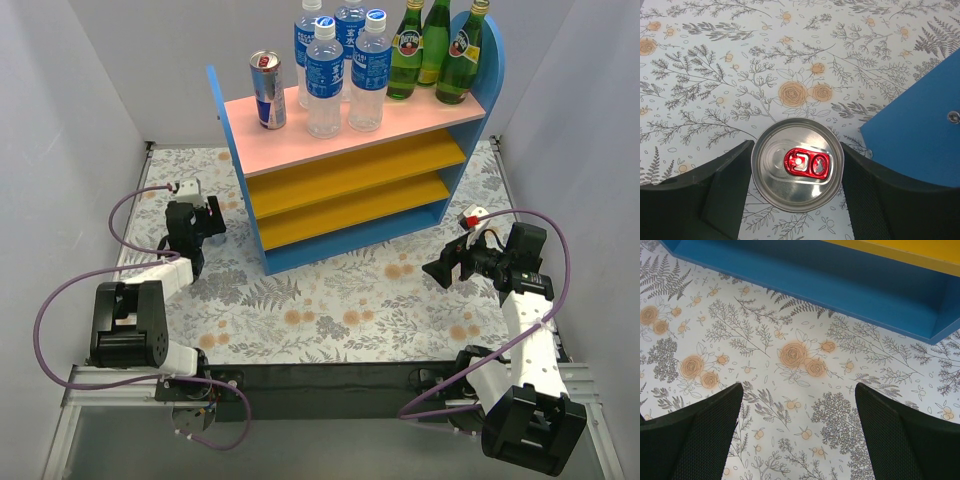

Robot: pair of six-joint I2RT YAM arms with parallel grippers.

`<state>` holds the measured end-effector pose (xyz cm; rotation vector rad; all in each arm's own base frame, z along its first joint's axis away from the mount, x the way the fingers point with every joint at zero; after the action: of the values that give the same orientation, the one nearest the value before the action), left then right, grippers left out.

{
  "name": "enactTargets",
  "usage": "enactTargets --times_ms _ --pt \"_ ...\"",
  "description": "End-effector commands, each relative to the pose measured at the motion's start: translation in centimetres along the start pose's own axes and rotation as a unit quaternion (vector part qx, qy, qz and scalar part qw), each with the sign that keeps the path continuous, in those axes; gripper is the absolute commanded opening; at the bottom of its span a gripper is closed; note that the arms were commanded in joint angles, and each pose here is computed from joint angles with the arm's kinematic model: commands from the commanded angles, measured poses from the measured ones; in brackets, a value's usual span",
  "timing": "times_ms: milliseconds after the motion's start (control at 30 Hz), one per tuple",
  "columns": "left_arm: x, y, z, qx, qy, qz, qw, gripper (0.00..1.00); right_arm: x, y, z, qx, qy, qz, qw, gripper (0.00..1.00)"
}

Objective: Place and organize the beverage onto the shelf
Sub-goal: Pick up the drink from the center of the board.

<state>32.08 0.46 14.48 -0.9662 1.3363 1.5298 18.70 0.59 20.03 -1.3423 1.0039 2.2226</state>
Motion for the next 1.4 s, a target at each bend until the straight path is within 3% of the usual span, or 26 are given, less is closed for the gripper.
enactTargets --times_ms 0,133,200,267,300,333,700,833,933,1100,1367 --pt "-0.1 0.0 -0.2 0.007 -0.006 -0.009 1.0 0.64 0.0 0.1 0.0 -0.006 0.0 -0.001 1.0 0.98" --pt "0.4 -0.1 -0.1 0.005 -0.005 0.002 1.0 0.62 0.0 0.1 0.0 -0.006 0.001 -0.002 1.0 0.98" --pt "0.7 -0.1 -0.2 0.008 -0.006 0.007 1.0 0.52 -0.1 0.1 0.1 -0.007 0.001 -0.003 1.0 0.98" --pt "0.8 0.0 -0.3 0.012 -0.005 0.008 1.0 0.36 -0.1 0.1 0.1 -0.007 0.003 -0.004 1.0 0.98" --pt "0.9 0.2 -0.3 0.011 -0.002 0.009 1.0 0.13 -0.1 0.1 0.1 -0.007 0.003 -0.004 1.0 0.98" --pt "0.5 0.5 -0.2 0.008 0.0 -0.002 1.0 0.01 -0.1 0.1 0.1 -0.007 0.003 -0.004 1.0 0.98" --pt "-3.7 8.1 -2.0 0.012 0.027 -0.047 0.998 0.0 -0.2 0.2 0.1 -0.007 0.005 -0.006 1.0 0.98" --pt "-3.1 11.1 -3.1 0.061 0.015 -0.029 0.998 0.0 -0.2 0.2 0.1 -0.007 0.004 -0.006 1.0 0.98" --pt "-3.4 13.3 -3.5 0.1 -0.005 -0.051 0.994 0.0 -0.2 0.2 0.1 -0.006 0.002 -0.004 1.0 0.98" --pt "-4.9 15.8 -4.2 0.204 -0.059 -0.086 0.973 0.0 -0.2 0.2 -0.1 -0.004 0.001 -0.004 1.0 0.98" --pt "-4.5 18.6 -5.0 0.298 -0.128 -0.074 0.943 0.0 -0.2 0.2 -0.1 0.0 0.0 -0.003 1.0 0.98"
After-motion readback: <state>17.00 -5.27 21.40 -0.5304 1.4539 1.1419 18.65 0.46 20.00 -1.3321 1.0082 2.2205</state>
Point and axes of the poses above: each gripper's point midway between its finger pads, its own y axis back along the fingers, its own z axis along the line the jaws close on, x = y × z, the point moved 10 cm from there along y, back along the fingers, and after that the axes turned 12 degrees about -y, right-handed, at the moved point
